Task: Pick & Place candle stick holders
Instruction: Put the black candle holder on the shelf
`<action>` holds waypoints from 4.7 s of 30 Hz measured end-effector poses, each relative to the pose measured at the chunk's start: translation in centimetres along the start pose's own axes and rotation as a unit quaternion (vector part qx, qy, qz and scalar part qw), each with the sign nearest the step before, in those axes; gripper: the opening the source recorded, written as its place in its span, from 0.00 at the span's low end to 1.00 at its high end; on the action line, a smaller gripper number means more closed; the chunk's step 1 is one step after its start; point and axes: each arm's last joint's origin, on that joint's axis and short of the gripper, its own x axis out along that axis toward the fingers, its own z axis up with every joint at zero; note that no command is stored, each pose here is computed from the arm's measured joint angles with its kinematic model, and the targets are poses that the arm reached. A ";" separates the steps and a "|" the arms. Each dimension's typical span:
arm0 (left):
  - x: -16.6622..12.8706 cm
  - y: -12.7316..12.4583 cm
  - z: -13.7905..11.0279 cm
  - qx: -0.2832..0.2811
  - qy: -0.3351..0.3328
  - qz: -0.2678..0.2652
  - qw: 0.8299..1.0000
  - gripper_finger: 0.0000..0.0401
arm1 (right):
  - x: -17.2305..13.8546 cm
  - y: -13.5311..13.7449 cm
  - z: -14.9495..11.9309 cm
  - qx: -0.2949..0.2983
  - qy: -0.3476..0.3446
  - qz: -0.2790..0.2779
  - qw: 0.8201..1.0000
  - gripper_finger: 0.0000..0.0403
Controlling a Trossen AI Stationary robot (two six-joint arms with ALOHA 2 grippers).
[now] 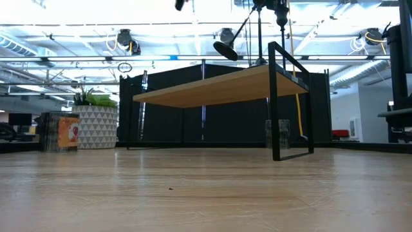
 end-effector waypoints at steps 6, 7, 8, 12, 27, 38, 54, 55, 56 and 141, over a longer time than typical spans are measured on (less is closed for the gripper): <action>3.2 1.1 0.4 0.032 0.041 -0.028 0.998 0.39 | 0.0 0.0 0.0 -0.007 0.000 0.001 1.000 0.03; 3.7 1.3 0.4 0.035 0.047 -0.029 0.998 0.39 | 0.0 0.0 0.0 -0.008 0.000 0.002 1.000 0.03; 4.1 1.5 0.5 0.039 0.051 -0.032 0.997 0.39 | 0.0 0.0 0.0 -0.009 0.000 0.005 1.000 0.03; 5.6 2.1 0.8 0.057 0.055 -0.036 0.996 0.39 | 0.0 0.1 0.0 -0.012 0.002 0.026 1.000 0.03; 8.7 4.2 2.0 0.062 0.073 -0.049 0.994 0.39 | 1.4 -0.3 -0.2 -0.017 0.030 0.023 0.999 0.03; 8.9 4.0 2.1 0.057 0.085 -0.072 0.992 0.39 | 1.8 -0.4 0.0 -0.025 0.022 0.022 0.999 0.03; 9.2 3.8 2.1 0.051 0.079 -0.079 0.992 0.39 | 2.0 0.4 0.2 -0.039 0.011 0.031 0.999 0.03; 9.2 3.8 2.0 0.050 0.080 -0.079 0.992 0.39 | 2.0 0.4 0.2 -0.040 0.011 0.031 0.999 0.03; 9.2 3.8 2.0 0.050 0.081 -0.079 0.992 0.39 | 2.0 0.5 0.2 -0.041 0.011 0.032 0.999 0.03; 11.0 7.8 -2.7 0.025 0.094 -0.105 0.990 0.06 | -9.0 2.7 -6.1 -0.013 -0.136 0.008 0.991 0.15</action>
